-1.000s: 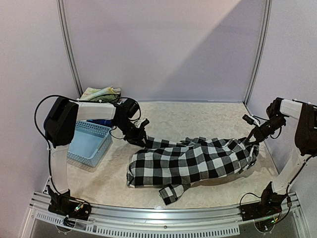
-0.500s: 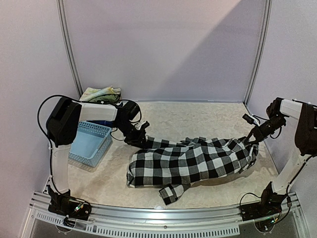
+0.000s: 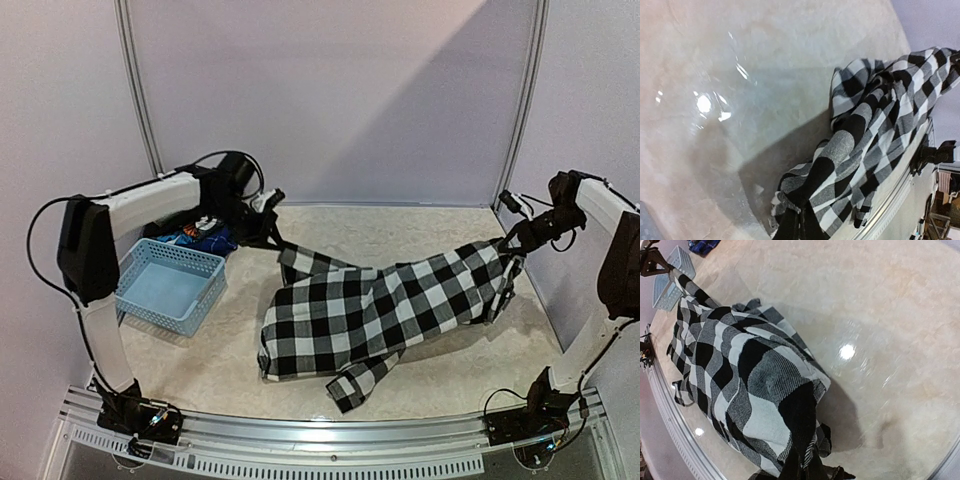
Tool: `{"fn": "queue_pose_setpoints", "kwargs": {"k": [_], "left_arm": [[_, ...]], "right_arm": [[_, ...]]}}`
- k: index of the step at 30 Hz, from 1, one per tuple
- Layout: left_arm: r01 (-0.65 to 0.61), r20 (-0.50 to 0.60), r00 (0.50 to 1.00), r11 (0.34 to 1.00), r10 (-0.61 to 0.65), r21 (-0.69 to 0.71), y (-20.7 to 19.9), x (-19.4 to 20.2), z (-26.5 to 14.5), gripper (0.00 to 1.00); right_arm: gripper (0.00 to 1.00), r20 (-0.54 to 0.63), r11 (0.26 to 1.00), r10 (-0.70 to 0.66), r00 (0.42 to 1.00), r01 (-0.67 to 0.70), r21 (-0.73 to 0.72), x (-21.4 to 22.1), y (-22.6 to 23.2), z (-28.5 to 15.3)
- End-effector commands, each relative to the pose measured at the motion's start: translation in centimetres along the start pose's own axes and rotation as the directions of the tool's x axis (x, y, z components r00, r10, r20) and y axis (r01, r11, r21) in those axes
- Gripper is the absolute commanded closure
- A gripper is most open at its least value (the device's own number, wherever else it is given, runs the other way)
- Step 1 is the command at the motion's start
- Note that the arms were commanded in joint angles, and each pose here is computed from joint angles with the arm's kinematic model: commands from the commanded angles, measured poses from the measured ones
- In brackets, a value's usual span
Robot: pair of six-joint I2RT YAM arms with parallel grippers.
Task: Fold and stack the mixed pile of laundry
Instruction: Flatten out the crumpled shirt at the center of the board.
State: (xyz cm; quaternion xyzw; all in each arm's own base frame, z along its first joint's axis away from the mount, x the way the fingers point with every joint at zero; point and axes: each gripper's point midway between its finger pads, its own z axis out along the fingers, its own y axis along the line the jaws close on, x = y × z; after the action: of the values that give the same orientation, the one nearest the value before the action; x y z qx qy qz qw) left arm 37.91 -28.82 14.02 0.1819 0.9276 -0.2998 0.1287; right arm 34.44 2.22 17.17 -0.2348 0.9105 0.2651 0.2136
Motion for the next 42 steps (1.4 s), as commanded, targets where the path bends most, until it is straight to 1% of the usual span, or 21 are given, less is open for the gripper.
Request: {"fn": "queue_pose_setpoints", "kwargs": {"k": [1,6,10,14,16,20,22,25,28,29,30,31,32,33,35,38,39,42], "left_arm": [[-0.013,0.128,0.992,0.999,0.017,-0.030,-0.2,-2.8,-6.4,1.00],[-0.018,0.211,0.977,0.998,0.031,-0.061,-0.4,-3.7,-10.2,1.00],[-0.023,0.291,0.956,0.997,0.045,-0.080,-0.5,-4.2,-12.9,1.00],[-0.034,0.391,0.919,0.997,0.059,-0.072,-1.3,-5.0,-15.2,1.00],[-0.034,0.418,0.906,0.997,0.061,-0.073,-1.4,-5.7,-15.5,1.00],[-0.030,0.440,0.896,0.997,0.059,-0.074,-0.7,-8.4,-14.4,1.00],[-0.017,0.438,0.897,0.994,0.063,-0.108,0.6,-10.4,-13.1,1.00],[0.019,0.474,0.878,0.984,0.069,-0.178,2.7,-14.7,-12.5,1.00],[0.086,0.512,0.858,0.971,0.043,-0.225,5.5,-18.3,-11.0,1.00],[0.101,0.521,0.853,0.970,0.030,-0.222,6.1,-19.2,-10.3,0.98],[0.116,0.518,0.855,0.971,0.009,-0.208,6.6,-19.7,-9.4,0.89],[0.127,0.506,0.862,0.973,-0.011,-0.195,6.8,-19.9,-8.5,0.78],[0.137,0.489,0.872,0.973,-0.030,-0.185,7.0,-19.8,-7.6,0.70],[0.133,0.469,0.883,0.974,-0.033,-0.183,6.8,-19.3,-6.9,0.64],[0.082,0.451,0.892,0.973,0.024,-0.214,5.5,-17.9,-7.1,0.57],[-0.028,0.418,0.898,0.964,0.141,-0.265,3.8,-13.8,-6.8,0.53],[-0.062,0.369,0.915,0.962,0.160,-0.264,3.6,-11.2,-5.7,0.53],[-0.145,0.250,0.943,0.947,0.220,-0.285,2.7,-6.0,-4.6,0.53]], "right_arm": [[1.00,0.162,0.994,-0.073,0.984,0.060,0.087,-4.8,0.5,-3.5],[1.00,0.251,0.985,-0.109,0.962,0.071,0.156,-6.8,1.1,-5.7],[1.00,0.321,0.976,-0.155,0.934,0.094,0.199,-8.1,2.1,-7.5],[1.00,0.425,0.972,-0.225,0.877,0.169,0.166,-9.3,5.6,-9.7],[1.00,0.457,0.970,-0.238,0.857,0.186,0.156,-9.6,6.8,-10.4],[1.00,0.462,0.976,-0.217,0.860,0.179,0.126,-9.3,7.1,-10.0],[1.00,0.455,0.975,-0.219,0.863,0.180,0.127,-9.0,6.5,-9.3],[1.00,0.466,0.967,-0.247,0.850,0.184,0.177,-9.4,5.1,-8.9],[1.00,0.474,0.961,-0.239,0.848,0.139,0.238,-10.2,3.1,-8.9],[1.00,0.473,0.964,-0.219,0.853,0.115,0.240,-10.4,2.4,-8.7],[1.00,0.472,0.966,-0.204,0.858,0.097,0.240,-10.5,2.0,-8.7],[1.00,0.464,0.970,-0.174,0.869,0.071,0.230,-10.5,1.5,-8.3],[1.00,0.456,0.974,-0.149,0.878,0.051,0.221,-10.5,1.1,-8.2],[1.00,0.438,0.979,-0.114,0.892,0.026,0.201,-10.4,0.5,-7.5],[0.99,0.409,0.984,-0.076,0.909,0.001,0.179,-9.9,-0.3,-6.6],[0.99,0.380,0.987,-0.039,0.924,-0.024,0.160,-9.0,-1.0,-5.1],[0.99,0.375,0.987,-0.036,0.927,-0.026,0.157,-8.7,-1.2,-4.8],[0.99,0.358,0.987,-0.020,0.933,-0.037,0.154,-8.1,-1.6,-4.1]]}}
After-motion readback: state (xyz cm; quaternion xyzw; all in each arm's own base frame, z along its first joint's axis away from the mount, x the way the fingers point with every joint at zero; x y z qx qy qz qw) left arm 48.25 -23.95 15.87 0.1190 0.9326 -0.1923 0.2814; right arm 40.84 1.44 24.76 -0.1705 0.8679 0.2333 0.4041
